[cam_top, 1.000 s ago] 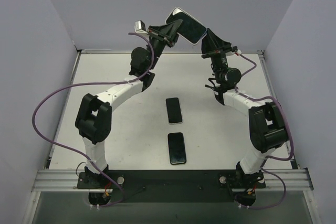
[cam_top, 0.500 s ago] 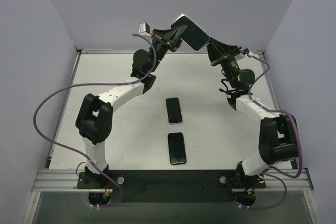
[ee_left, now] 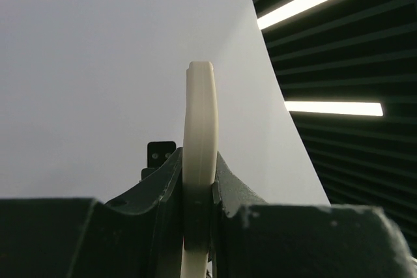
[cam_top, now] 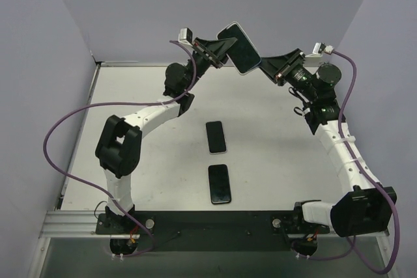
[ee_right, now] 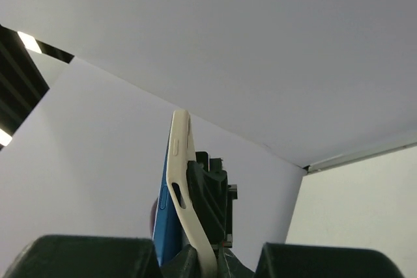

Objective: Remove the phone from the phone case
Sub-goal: Remove the phone case from the phone.

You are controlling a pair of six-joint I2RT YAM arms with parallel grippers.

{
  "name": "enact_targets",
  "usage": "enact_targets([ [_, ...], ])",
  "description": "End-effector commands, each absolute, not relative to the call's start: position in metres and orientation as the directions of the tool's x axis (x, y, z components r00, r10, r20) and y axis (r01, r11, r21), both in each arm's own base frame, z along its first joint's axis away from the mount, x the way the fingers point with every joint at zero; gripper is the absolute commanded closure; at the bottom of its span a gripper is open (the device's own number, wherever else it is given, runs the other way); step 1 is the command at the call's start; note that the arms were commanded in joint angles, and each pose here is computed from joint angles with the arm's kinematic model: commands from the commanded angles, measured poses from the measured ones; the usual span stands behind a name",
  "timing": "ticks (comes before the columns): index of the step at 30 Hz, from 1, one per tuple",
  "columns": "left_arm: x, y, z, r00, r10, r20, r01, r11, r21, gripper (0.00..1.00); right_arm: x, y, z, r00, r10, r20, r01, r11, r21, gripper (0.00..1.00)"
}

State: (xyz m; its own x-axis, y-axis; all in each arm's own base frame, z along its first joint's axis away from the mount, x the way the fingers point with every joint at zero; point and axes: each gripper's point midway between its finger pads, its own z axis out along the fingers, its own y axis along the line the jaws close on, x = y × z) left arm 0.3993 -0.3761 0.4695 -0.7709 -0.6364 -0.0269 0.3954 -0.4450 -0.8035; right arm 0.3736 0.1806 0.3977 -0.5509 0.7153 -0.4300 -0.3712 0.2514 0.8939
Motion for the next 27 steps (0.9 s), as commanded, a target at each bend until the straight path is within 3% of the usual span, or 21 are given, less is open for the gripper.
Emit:
enact_targets([
  [1, 0.193, -0.415, 0.529, -0.922, -0.154, -0.356, 0.350, -0.724, -0.594, 1.00, 0.338, 0.224, 0.267, -0.861, 0.439, -0.255, -0.100, 0.346, 0.933, 1.00],
  [5, 0.183, -0.427, 0.510, -0.927, -0.107, -0.361, 0.328, -0.698, -0.637, 1.00, 0.340, 0.228, 0.272, -0.867, 0.431, -0.252, -0.121, 0.309, 0.943, 0.97],
  [9, 0.175, -0.433, 0.494, -0.935, -0.085, -0.345, 0.306, -0.686, -0.660, 1.00, 0.344, 0.231, 0.289, -0.858, 0.445, -0.255, -0.154, 0.251, 0.956, 0.88],
  [14, 0.168, -0.438, 0.481, -0.939, -0.073, -0.336, 0.293, -0.682, -0.670, 1.00, 0.348, 0.234, 0.301, -0.863, 0.468, -0.191, -0.127, 0.164, 0.978, 0.86],
  [17, 0.166, -0.440, 0.471, -0.947, -0.065, -0.315, 0.274, -0.677, -0.683, 1.00, 0.349, 0.237, 0.312, -0.859, 0.476, -0.190, -0.165, 0.094, 0.982, 0.88],
  [20, 0.163, -0.443, 0.462, -0.952, -0.050, -0.301, 0.256, -0.671, -0.696, 1.00, 0.349, 0.235, 0.311, -0.856, 0.493, -0.157, -0.153, 0.049, 0.987, 0.99],
  [26, 0.160, -0.444, 0.447, -0.956, -0.041, -0.289, 0.242, -0.662, -0.709, 1.00, 0.346, 0.228, 0.296, -0.833, 0.521, -0.185, -0.142, 0.121, 0.982, 1.00],
  [27, 0.160, -0.444, 0.445, -0.950, -0.053, -0.308, 0.265, -0.659, -0.704, 1.00, 0.348, 0.222, 0.279, -0.822, 0.549, -0.148, -0.057, 0.179, 0.982, 1.00],
])
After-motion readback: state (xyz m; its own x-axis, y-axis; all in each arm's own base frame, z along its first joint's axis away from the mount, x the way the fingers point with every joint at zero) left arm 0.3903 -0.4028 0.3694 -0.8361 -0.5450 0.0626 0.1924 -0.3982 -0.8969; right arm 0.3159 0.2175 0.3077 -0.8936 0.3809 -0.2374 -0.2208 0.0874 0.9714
